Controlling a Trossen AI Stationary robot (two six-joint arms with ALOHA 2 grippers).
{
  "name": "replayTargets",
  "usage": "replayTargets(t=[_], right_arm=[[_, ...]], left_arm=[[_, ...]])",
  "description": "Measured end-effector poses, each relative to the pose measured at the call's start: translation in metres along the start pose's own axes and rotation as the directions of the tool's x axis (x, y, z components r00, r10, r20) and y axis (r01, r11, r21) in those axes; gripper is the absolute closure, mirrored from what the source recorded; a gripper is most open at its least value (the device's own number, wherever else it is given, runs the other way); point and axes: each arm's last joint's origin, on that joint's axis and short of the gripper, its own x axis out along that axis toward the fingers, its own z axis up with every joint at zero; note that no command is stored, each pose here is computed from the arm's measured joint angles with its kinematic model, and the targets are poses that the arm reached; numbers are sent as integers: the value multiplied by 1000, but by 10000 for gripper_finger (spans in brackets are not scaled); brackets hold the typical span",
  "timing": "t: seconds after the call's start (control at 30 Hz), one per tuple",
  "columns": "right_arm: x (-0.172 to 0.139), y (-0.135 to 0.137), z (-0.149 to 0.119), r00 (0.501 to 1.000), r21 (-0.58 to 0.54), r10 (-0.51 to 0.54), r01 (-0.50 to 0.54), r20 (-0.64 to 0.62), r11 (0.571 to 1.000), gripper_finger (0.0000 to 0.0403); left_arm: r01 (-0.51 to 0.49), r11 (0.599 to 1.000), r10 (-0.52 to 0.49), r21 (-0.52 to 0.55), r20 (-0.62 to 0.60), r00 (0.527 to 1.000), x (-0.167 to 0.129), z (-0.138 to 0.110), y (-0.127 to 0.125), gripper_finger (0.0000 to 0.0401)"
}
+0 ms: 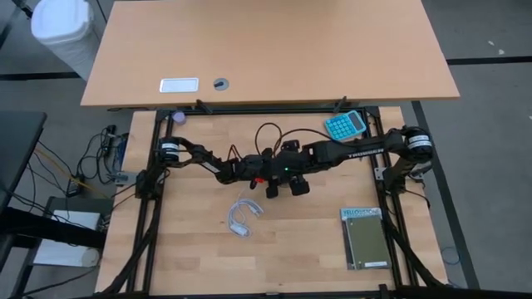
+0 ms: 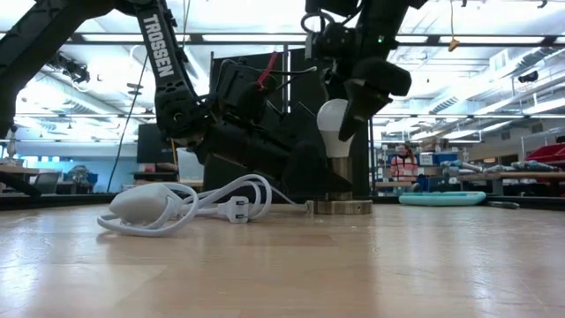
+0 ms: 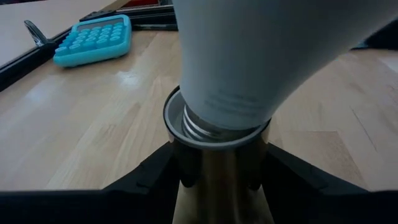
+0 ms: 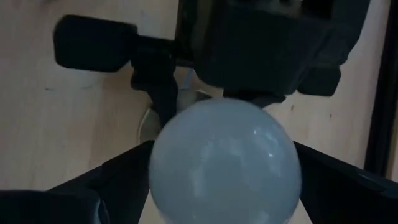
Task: Screw lightbulb
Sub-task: Insert the lightbulb into the socket
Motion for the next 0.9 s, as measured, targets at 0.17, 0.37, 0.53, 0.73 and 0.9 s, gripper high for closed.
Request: replayTargets(t=[0.17, 0.37, 0.53, 0.73, 0.9], right_arm=[[7, -5, 0, 1000, 23, 22, -22, 8, 999, 77], [13, -9, -1, 1000, 73, 28, -28, -6, 997, 108], [14, -12, -4, 999, 129, 30, -27, -22, 991, 111], [12, -13, -7, 998, 195, 44, -36, -39, 980, 111], [13, -17, -8, 997, 270, 70, -61, -26, 961, 111]], left_arm=[[0, 1000, 0, -1, -2, 1000, 0, 0, 0, 206], [3, 1000, -3, -13, -9, 1000, 0, 0, -1, 206], [-4, 1000, 4, -16, -11, 1000, 0, 0, -2, 206], [-11, 1000, 11, -16, -13, 1000, 0, -1, -1, 206], [-10, 1000, 10, -16, -13, 1000, 0, -1, -2, 206]])
